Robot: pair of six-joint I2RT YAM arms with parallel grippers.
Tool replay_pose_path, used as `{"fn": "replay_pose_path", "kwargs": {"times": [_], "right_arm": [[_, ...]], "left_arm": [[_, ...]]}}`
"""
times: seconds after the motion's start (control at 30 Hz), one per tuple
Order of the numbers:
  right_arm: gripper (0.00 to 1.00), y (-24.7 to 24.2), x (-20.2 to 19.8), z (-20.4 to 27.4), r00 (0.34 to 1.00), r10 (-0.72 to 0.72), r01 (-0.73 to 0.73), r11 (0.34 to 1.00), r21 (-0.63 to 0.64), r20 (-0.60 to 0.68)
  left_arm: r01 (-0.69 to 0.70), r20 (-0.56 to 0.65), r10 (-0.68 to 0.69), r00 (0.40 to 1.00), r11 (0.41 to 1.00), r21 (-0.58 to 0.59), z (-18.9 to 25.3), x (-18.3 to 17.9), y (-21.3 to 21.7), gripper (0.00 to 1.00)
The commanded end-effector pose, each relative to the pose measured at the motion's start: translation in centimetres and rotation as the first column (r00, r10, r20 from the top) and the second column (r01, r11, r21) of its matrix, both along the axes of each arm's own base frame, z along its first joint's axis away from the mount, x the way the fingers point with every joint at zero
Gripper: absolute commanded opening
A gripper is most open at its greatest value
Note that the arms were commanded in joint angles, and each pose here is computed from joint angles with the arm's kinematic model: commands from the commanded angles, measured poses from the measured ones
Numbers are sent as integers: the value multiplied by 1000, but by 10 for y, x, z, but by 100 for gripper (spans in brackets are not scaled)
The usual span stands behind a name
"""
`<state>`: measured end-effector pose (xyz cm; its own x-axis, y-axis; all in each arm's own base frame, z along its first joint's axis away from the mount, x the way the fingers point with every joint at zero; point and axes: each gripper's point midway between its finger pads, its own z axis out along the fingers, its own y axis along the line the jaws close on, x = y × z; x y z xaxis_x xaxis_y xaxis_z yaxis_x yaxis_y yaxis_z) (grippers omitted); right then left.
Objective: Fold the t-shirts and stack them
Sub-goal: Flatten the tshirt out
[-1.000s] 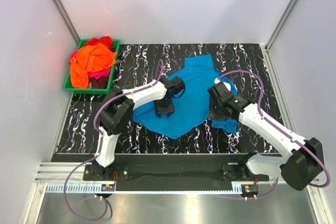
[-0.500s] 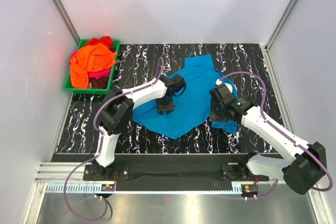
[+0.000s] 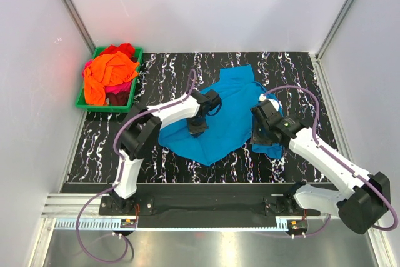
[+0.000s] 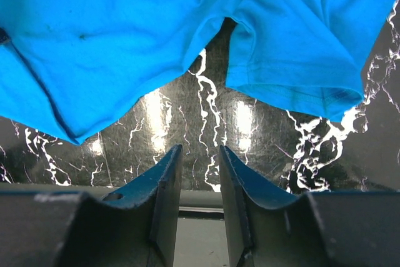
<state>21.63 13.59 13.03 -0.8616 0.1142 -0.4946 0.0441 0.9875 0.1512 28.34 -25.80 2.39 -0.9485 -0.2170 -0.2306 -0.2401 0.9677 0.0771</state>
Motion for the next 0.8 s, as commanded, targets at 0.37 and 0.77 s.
{"fn": "replay_pose_path", "kwargs": {"times": [0.37,0.77], "right_arm": [[39,-85,12,-17,773,-610,614,789,-34,-175],[38,-104,-3,-79,587,-762,761,635,-136,-274]], "left_arm": [[-45,306,88,948,988,-145,134,-1,65,0],[-226,338,232,912,972,-57,113,-25,200,0]]}}
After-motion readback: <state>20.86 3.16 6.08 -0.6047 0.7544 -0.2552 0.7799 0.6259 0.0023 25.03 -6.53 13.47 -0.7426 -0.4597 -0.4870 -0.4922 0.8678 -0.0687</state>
